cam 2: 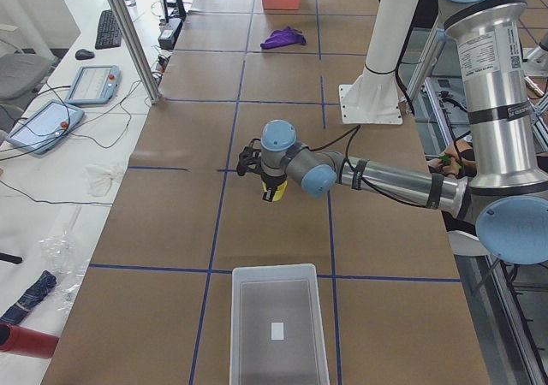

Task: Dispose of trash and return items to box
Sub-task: 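Lift the yellow cup with the left gripper while the right reaches the cloth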

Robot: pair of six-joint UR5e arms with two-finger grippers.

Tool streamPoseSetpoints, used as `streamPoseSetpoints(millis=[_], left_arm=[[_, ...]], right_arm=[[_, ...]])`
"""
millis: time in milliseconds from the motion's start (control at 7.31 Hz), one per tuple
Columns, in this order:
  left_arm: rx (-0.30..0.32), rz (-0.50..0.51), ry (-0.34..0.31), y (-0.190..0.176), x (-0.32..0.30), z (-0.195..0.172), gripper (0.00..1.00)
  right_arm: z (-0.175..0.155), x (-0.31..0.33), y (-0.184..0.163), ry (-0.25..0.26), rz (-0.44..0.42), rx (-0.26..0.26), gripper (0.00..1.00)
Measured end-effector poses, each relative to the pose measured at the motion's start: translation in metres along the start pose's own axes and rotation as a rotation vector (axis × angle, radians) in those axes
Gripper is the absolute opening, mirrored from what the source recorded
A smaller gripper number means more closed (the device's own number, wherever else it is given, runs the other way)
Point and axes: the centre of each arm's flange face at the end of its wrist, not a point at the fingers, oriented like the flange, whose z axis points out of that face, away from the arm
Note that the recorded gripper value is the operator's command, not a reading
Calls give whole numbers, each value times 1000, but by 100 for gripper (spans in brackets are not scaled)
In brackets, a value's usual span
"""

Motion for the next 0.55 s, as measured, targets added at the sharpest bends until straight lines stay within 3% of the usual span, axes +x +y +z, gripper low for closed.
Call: streamPoseSetpoints(millis=[274, 547], left_arm=[[23, 5, 2, -16, 9, -11, 0], [32, 3, -3, -37, 20, -20, 0]], right_arm=[[31, -63, 7, 32, 22, 22, 100], [64, -105, 28, -13, 81, 50, 100]])
